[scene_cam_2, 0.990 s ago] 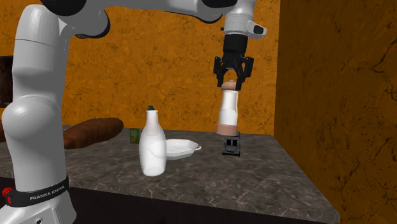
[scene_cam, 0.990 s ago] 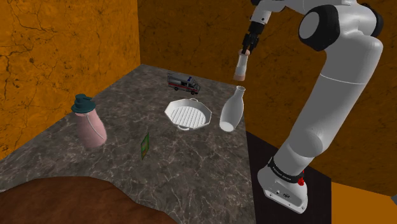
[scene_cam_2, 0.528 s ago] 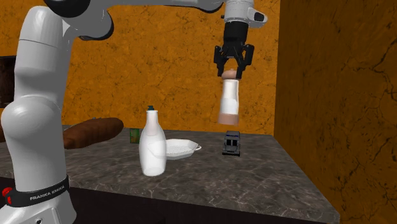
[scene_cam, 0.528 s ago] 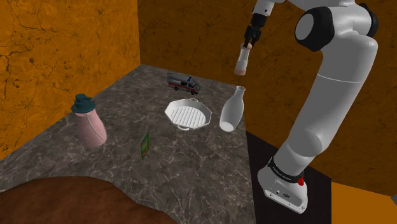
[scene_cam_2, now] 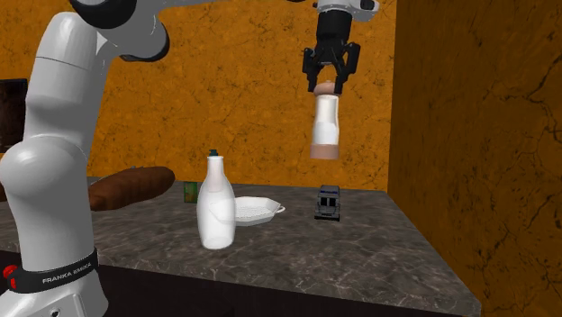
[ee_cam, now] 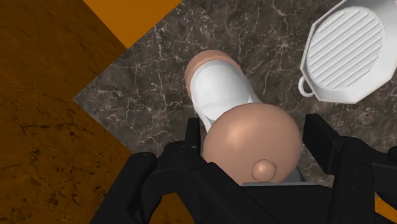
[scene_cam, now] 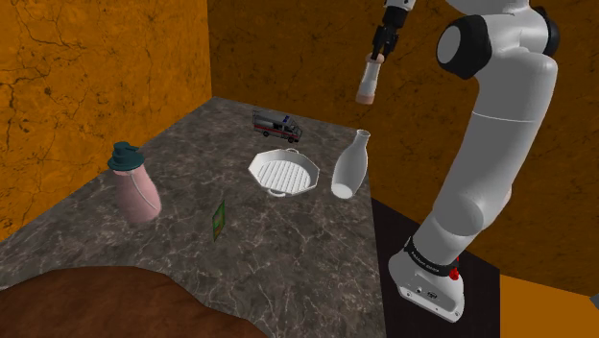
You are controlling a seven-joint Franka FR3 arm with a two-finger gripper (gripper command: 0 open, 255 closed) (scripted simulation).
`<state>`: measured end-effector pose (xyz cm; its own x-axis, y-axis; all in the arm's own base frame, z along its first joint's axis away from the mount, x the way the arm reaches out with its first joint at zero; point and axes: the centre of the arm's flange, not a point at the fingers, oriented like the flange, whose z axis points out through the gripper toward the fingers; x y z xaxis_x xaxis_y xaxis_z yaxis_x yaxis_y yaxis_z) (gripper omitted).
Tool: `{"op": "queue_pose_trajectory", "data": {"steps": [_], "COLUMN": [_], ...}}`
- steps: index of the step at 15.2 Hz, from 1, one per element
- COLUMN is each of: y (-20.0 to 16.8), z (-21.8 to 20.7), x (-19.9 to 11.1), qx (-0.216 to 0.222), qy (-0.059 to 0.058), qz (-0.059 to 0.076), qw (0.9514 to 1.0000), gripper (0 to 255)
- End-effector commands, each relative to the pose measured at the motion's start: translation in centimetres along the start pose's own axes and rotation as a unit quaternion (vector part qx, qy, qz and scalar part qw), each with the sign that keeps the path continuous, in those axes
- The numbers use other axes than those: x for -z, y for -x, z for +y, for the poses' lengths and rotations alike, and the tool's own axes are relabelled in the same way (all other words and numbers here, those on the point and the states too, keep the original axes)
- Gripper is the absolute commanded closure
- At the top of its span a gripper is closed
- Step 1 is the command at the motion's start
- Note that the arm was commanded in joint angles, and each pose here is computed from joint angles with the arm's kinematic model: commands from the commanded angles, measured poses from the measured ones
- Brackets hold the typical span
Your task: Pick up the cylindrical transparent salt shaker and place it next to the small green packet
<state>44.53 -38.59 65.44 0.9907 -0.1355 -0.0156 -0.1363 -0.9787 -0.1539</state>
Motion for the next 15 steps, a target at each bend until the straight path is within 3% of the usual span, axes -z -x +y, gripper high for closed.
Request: {"op": "queue_pose_trajectory", "data": {"steps": [1, 15], "y": [-0.1, -2.4], "z": [-1.3, -19.5], "x": [0.2, -2.5], "qx": [0.000, 0.000], "qy": [0.000, 0.000], "qz": [0.000, 0.000], "qw": [1.0000, 1.0000], "gripper": [255, 255]}}
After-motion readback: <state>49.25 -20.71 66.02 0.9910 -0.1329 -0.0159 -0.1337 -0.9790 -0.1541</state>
